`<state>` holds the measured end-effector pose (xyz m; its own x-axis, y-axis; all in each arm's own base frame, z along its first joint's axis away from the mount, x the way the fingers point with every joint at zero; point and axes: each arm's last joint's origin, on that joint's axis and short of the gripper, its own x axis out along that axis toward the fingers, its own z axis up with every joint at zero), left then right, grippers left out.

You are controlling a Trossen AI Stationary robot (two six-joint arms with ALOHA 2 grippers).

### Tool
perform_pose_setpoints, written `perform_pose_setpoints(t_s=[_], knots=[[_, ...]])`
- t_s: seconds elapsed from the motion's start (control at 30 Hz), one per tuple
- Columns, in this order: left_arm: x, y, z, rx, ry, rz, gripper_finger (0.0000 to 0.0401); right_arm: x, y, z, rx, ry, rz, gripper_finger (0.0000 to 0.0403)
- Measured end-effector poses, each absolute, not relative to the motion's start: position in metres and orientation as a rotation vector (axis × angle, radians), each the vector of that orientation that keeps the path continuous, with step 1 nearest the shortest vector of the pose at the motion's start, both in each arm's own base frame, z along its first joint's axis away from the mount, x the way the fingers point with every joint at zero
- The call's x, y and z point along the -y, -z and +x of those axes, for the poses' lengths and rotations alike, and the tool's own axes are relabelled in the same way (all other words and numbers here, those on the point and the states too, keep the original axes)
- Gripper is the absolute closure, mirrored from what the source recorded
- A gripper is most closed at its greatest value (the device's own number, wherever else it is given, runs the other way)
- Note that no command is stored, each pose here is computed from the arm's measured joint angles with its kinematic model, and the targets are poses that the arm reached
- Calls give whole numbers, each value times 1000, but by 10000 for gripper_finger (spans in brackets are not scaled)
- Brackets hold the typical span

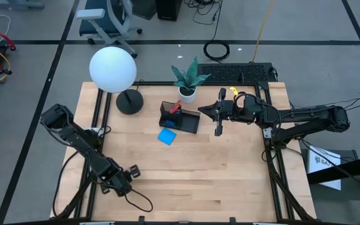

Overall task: Pick and place office supplies into organizer
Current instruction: Put the blue binder clip into the desk organizer

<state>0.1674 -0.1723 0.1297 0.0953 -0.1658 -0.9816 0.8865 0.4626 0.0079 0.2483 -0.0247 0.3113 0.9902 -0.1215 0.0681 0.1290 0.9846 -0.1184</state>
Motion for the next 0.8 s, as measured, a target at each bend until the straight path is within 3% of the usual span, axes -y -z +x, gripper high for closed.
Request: perform_pose_setpoints(t_s=[0.3, 0.57, 0.8], knots=[[172, -129, 167, -1229, 897, 755, 395, 25, -311, 248, 61, 126, -123, 403], [175, -130, 170, -1207, 852, 697, 366, 25, -311, 248, 61, 126, -123, 403], [182, -138, 178, -1260, 651, 434, 357, 25, -311, 248, 60, 126, -123, 403]])
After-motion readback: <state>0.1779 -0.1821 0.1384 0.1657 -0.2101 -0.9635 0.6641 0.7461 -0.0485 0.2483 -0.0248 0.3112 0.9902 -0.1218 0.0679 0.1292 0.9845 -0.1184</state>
